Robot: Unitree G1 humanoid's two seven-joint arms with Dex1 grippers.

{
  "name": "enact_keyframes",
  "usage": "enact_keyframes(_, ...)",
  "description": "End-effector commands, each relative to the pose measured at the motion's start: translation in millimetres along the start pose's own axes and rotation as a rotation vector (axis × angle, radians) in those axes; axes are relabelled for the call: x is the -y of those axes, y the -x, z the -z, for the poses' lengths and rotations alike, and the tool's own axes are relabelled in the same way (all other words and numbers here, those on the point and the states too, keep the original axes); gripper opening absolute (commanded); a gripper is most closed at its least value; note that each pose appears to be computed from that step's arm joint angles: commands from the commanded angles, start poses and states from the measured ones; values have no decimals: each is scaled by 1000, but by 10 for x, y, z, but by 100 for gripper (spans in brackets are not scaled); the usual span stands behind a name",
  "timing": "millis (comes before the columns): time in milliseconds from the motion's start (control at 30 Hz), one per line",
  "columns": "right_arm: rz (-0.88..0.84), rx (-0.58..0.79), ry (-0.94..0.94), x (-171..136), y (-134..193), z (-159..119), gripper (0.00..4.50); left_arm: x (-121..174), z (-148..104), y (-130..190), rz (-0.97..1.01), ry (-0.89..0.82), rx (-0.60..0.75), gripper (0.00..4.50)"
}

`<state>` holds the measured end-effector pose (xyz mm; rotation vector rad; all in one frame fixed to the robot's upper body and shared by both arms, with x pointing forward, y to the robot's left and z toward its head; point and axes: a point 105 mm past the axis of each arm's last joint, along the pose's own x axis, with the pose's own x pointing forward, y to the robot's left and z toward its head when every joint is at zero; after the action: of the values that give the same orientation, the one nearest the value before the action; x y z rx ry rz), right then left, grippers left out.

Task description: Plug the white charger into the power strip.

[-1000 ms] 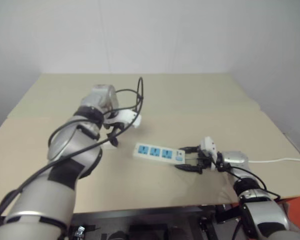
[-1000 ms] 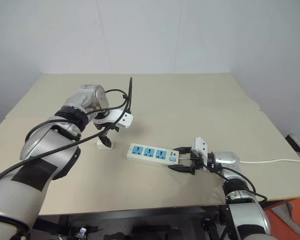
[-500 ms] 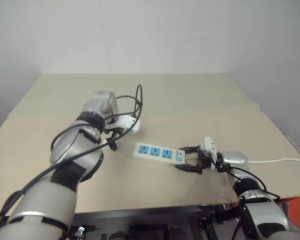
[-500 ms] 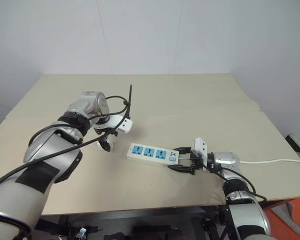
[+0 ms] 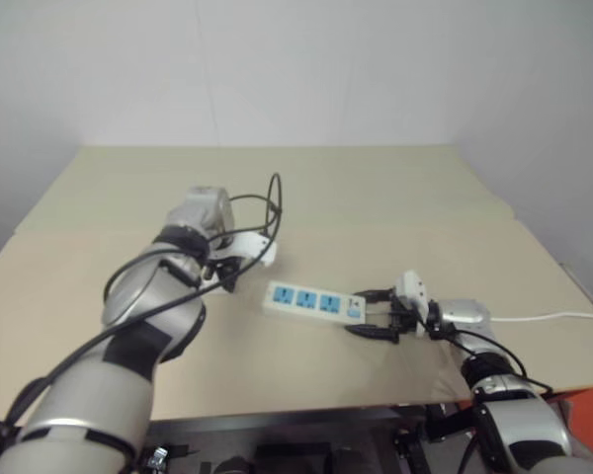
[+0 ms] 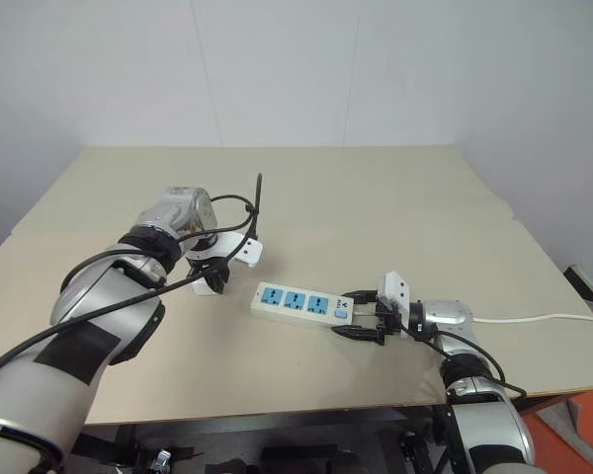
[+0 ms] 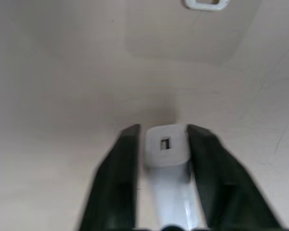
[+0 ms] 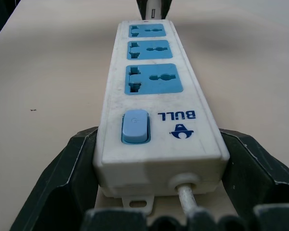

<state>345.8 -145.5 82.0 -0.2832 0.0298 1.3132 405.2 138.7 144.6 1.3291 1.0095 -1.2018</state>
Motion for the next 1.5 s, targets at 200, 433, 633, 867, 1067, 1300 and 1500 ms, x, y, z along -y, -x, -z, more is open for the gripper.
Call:
enact_keyframes(200, -2, -86, -32, -61, 26, 176, 341, -100, -78, 278, -73, -53, 77, 98)
enact_keyframes(433, -21, -75, -14, -62, 30, 125, 341, -162, -62, 1164, -219, -112, 278, 98)
enact_keyframes(633, -52, -57, 10, -82, -8, 71, 341, -79, -21, 2004, -482, -141, 750, 98)
enact_keyframes(867, -94, -56, 26, -101, 5, 42, 341, 280, -62, 2011, -456, -214, 1384, 98)
enact_keyframes(1067, -105, -60, 25, -93, -5, 39, 341, 450, -196, 1413, -290, -79, 1677, 98)
enact_keyframes(1300, -124, -60, 21, -133, -36, 63, 341, 477, -379, 889, -156, 25, 1756, 98)
enact_keyframes(1500, -127, -50, 23, -146, -86, 56, 341, 432, -603, 725, -119, -19, 1774, 98)
